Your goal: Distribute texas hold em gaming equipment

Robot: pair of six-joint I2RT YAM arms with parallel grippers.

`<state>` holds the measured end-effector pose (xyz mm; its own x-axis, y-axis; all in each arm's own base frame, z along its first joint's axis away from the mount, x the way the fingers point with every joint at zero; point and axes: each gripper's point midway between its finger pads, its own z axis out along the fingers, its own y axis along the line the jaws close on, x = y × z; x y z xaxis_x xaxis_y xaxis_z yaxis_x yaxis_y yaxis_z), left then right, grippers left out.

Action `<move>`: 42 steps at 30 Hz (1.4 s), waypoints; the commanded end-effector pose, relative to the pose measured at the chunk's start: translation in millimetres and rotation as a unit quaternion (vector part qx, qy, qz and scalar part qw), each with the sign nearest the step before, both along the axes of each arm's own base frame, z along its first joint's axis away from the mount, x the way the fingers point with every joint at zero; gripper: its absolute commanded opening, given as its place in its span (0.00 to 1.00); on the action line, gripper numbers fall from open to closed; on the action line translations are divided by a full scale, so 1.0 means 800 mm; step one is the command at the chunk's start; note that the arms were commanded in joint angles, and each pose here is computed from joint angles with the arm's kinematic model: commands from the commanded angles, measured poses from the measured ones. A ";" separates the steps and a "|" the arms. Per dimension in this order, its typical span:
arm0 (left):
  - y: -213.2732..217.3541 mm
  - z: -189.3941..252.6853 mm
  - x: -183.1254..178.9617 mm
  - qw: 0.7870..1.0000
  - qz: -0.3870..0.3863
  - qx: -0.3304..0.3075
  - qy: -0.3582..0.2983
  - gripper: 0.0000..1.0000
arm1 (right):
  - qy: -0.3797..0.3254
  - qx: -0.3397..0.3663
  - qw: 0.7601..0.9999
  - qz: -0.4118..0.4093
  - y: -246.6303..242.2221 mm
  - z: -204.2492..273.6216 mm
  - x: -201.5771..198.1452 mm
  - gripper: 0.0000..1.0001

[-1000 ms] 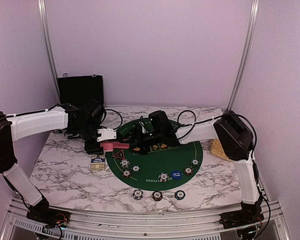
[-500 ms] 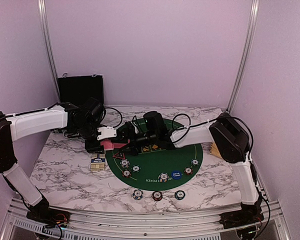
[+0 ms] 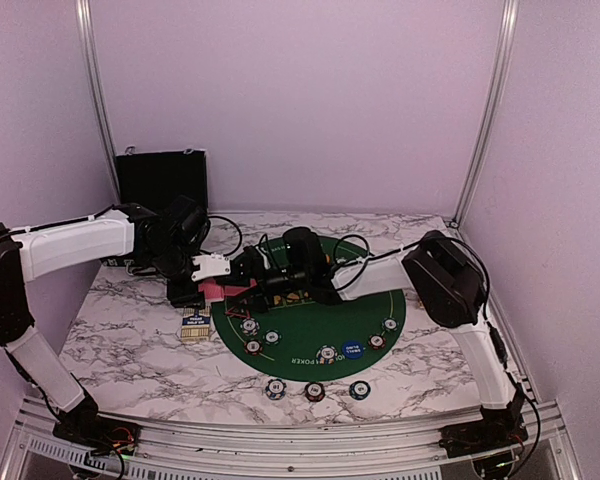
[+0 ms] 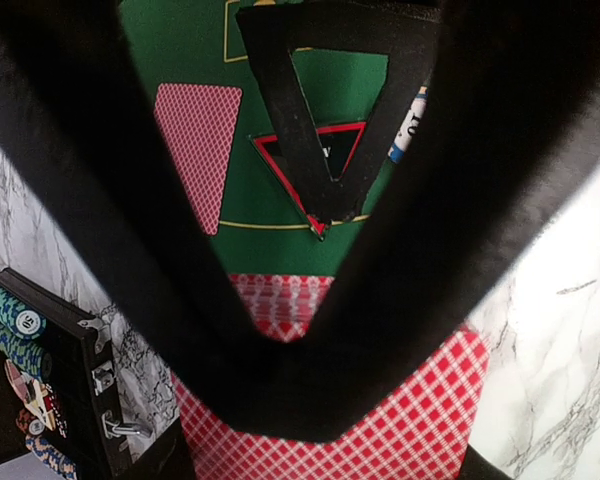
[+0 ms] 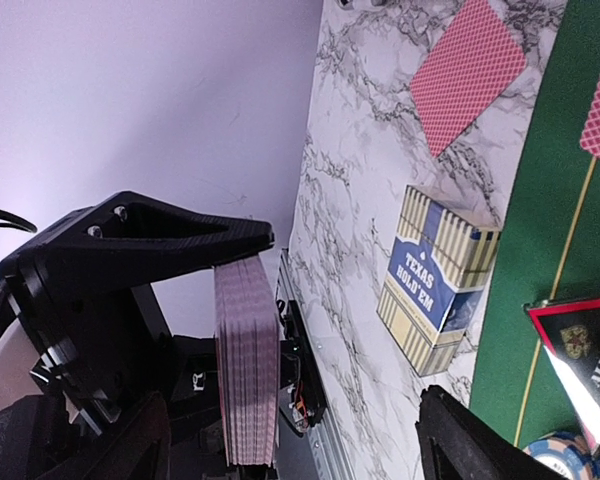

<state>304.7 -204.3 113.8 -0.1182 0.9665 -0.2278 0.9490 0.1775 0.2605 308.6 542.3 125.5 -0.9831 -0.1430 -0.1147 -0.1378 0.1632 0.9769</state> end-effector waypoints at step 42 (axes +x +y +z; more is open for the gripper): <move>-0.041 0.050 -0.003 0.998 -0.025 -0.064 -0.014 0.12 | 0.028 0.105 0.994 -0.003 -0.001 0.040 -0.005 0.82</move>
<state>303.8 -229.3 135.0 -0.0828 0.9458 -0.3141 0.9516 0.1687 0.2570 306.0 535.3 152.2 -0.9911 -0.1077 -0.0779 -0.0776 -0.0068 0.9970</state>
